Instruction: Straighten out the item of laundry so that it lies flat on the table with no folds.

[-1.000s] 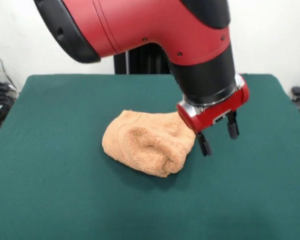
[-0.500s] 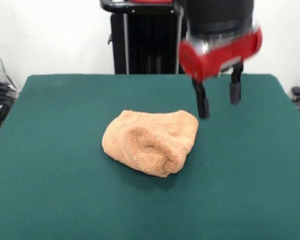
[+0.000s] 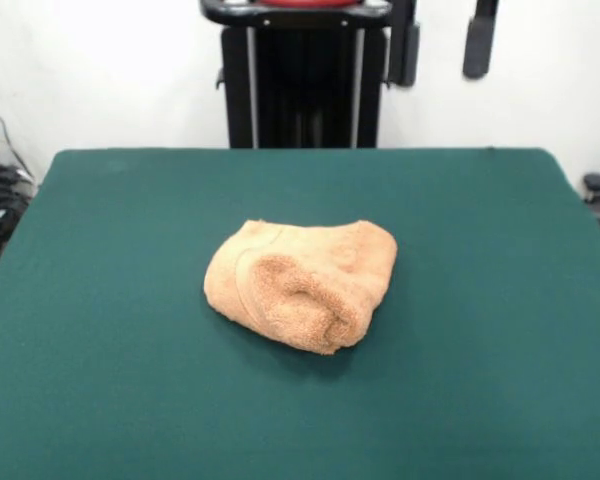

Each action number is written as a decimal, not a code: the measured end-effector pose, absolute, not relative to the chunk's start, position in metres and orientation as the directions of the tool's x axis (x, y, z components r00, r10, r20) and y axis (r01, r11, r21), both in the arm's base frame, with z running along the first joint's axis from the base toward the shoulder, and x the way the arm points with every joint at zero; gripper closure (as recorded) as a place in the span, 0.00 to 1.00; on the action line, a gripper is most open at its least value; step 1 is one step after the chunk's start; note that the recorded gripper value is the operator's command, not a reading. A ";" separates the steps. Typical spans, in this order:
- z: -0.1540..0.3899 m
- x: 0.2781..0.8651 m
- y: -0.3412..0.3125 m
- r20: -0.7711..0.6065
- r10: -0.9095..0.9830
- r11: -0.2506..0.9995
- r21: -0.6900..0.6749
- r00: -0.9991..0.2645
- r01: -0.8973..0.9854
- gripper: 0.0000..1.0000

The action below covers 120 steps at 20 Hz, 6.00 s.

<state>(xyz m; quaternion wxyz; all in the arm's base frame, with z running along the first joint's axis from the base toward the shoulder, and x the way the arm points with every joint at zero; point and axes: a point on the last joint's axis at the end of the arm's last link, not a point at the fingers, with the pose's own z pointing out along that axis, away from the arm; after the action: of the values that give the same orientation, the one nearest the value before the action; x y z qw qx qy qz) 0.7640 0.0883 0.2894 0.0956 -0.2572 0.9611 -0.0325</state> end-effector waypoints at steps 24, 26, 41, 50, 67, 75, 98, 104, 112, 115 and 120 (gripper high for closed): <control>0.244 0.776 0.022 -0.244 -0.390 0.920 -0.052 -0.888 -0.389 0.00; 0.237 0.776 0.017 -0.254 -0.382 0.923 -0.048 -0.889 -0.383 0.00; 0.151 0.765 0.010 -0.251 -0.337 0.932 0.046 -0.907 -0.359 0.00; 0.128 0.752 0.018 -0.220 -0.342 0.927 0.083 -0.914 -0.367 0.00; 0.134 0.758 -0.004 -0.249 -0.305 0.933 0.116 -0.919 -0.340 0.00; 0.127 0.757 -0.036 -0.255 -0.259 0.942 0.145 -0.932 -0.302 0.00; 0.126 0.727 0.004 -0.046 -0.353 0.910 0.215 -0.934 -0.355 0.00; 0.139 0.731 0.000 -0.060 -0.357 0.913 0.188 -0.932 -0.362 0.00; 0.165 0.736 -0.008 -0.086 -0.370 0.917 0.124 -0.925 -0.379 0.00; 0.168 0.736 -0.011 -0.086 -0.390 0.914 0.083 -0.917 -0.397 0.00; 0.170 0.734 -0.017 -0.082 -0.420 0.906 0.026 -0.904 -0.423 0.00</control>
<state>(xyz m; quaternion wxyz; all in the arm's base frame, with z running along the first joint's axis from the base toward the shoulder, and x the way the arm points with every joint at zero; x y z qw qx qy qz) 0.7344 -0.0168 0.1699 0.0375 -0.2162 0.9754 0.0217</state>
